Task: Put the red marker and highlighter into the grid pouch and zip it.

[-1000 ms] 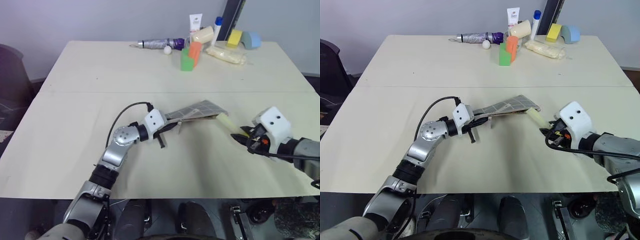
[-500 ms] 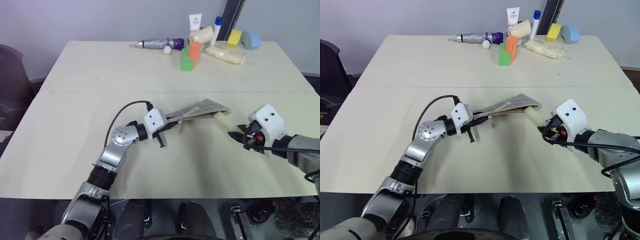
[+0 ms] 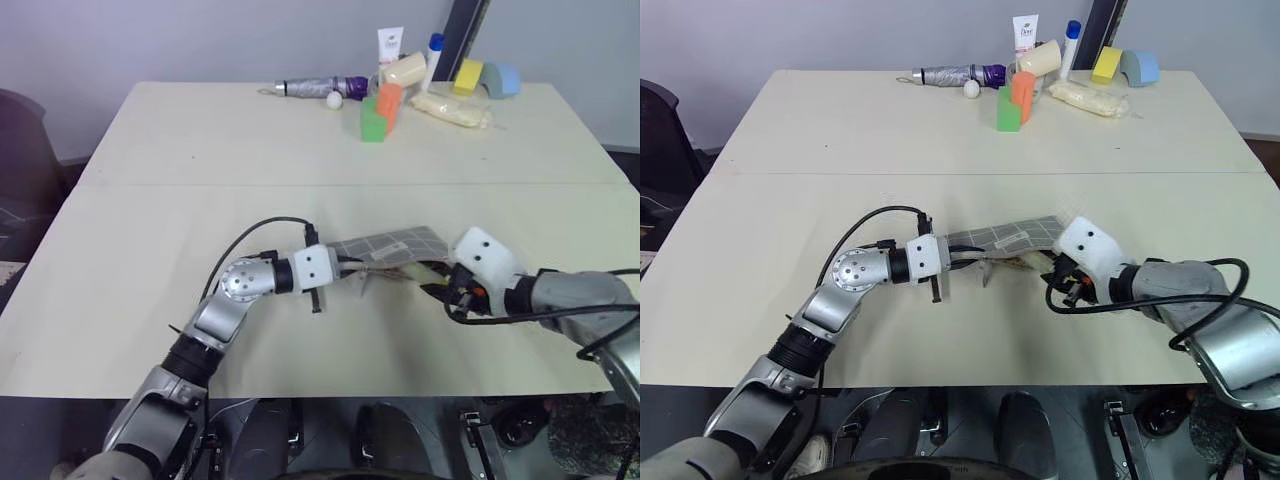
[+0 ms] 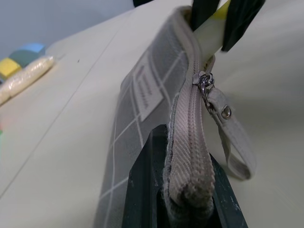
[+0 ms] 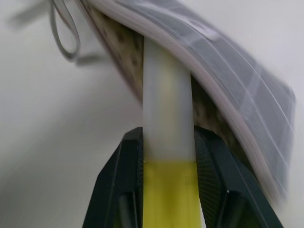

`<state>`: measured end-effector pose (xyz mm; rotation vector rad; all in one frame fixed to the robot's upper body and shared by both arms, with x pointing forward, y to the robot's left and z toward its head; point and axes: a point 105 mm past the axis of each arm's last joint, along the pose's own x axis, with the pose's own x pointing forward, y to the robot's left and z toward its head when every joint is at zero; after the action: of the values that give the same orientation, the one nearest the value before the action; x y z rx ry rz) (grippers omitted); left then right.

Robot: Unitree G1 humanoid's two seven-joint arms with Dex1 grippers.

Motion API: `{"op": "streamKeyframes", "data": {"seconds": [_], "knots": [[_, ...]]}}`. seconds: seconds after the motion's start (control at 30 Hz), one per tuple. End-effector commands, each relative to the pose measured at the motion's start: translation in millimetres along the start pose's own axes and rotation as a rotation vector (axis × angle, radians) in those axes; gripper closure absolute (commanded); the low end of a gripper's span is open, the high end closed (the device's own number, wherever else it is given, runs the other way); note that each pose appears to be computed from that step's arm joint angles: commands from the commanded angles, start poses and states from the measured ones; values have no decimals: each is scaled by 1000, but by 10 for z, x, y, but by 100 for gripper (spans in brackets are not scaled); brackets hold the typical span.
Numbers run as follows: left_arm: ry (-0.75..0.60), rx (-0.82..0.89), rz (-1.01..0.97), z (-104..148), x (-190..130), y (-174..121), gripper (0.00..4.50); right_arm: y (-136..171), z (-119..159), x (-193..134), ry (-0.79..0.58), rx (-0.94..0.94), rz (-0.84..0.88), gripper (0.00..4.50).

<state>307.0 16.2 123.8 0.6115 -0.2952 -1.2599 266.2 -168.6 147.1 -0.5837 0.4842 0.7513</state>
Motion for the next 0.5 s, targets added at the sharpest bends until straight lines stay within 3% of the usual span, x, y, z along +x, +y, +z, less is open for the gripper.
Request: {"op": "streamKeyframes", "data": {"seconds": [0.03, 0.17, 0.37, 0.5], "knots": [[-57, 53, -25, 174, 32, -44, 450, 69, 163, 23, -42, -78, 15, 361], [-53, 49, -17, 172, 9, -29, 450, 26, 173, 4, -37, -87, 8, 361], [-56, -22, 46, 153, -34, 73, 450, -181, 291, -229, -75, -159, -58, 78], [-57, -86, 90, 137, -44, 153, 450, -295, 428, -442, -155, -183, -84, 78]]}}
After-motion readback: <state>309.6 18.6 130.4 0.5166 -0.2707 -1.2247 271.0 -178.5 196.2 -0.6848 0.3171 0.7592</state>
